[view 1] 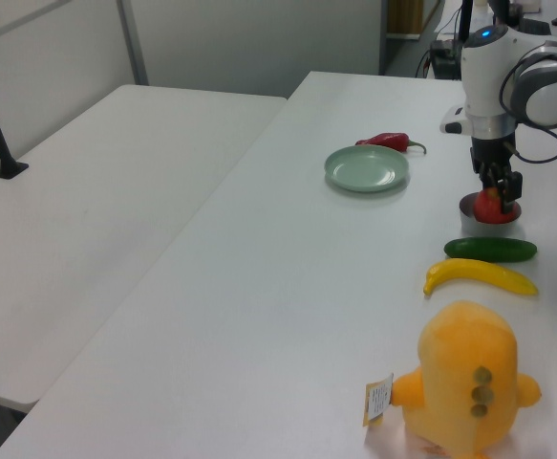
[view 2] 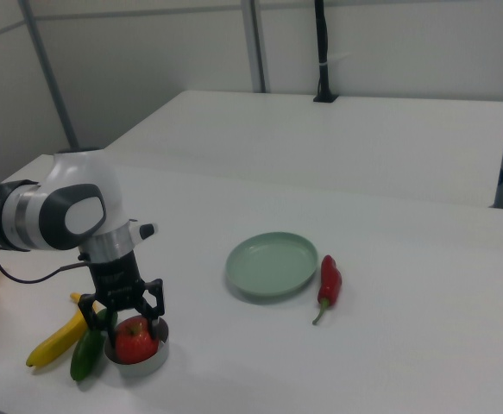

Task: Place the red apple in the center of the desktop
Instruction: 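Lift the red apple up out of the grey bowl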

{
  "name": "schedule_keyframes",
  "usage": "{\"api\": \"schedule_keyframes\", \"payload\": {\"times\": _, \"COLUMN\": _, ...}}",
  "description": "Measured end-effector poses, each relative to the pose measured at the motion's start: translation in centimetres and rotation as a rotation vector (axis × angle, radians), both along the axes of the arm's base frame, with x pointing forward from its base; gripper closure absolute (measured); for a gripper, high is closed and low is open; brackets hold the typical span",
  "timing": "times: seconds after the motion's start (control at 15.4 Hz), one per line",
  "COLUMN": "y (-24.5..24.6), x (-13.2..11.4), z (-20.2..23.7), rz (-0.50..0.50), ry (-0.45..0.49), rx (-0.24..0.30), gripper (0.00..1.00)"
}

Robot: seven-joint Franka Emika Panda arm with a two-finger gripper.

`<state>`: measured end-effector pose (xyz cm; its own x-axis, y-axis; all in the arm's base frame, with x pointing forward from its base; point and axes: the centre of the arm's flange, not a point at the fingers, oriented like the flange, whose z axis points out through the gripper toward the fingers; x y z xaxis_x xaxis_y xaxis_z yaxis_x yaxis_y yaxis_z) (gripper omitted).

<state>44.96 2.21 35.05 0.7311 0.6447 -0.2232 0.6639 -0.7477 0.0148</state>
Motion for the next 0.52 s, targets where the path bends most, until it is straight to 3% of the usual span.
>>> {"api": "schedule_keyframes", "payload": {"times": 0.39, "y": -0.5, "x": -0.3, "z": 6.8, "rz": -0.032, "ry": 0.006, "rx": -0.013, "gripper": 0.32}}
{"api": "schedule_keyframes", "payload": {"times": 0.52, "y": -0.5, "x": 0.1, "z": 10.0, "rz": -0.059, "ry": 0.009, "rx": 0.007, "gripper": 0.32}}
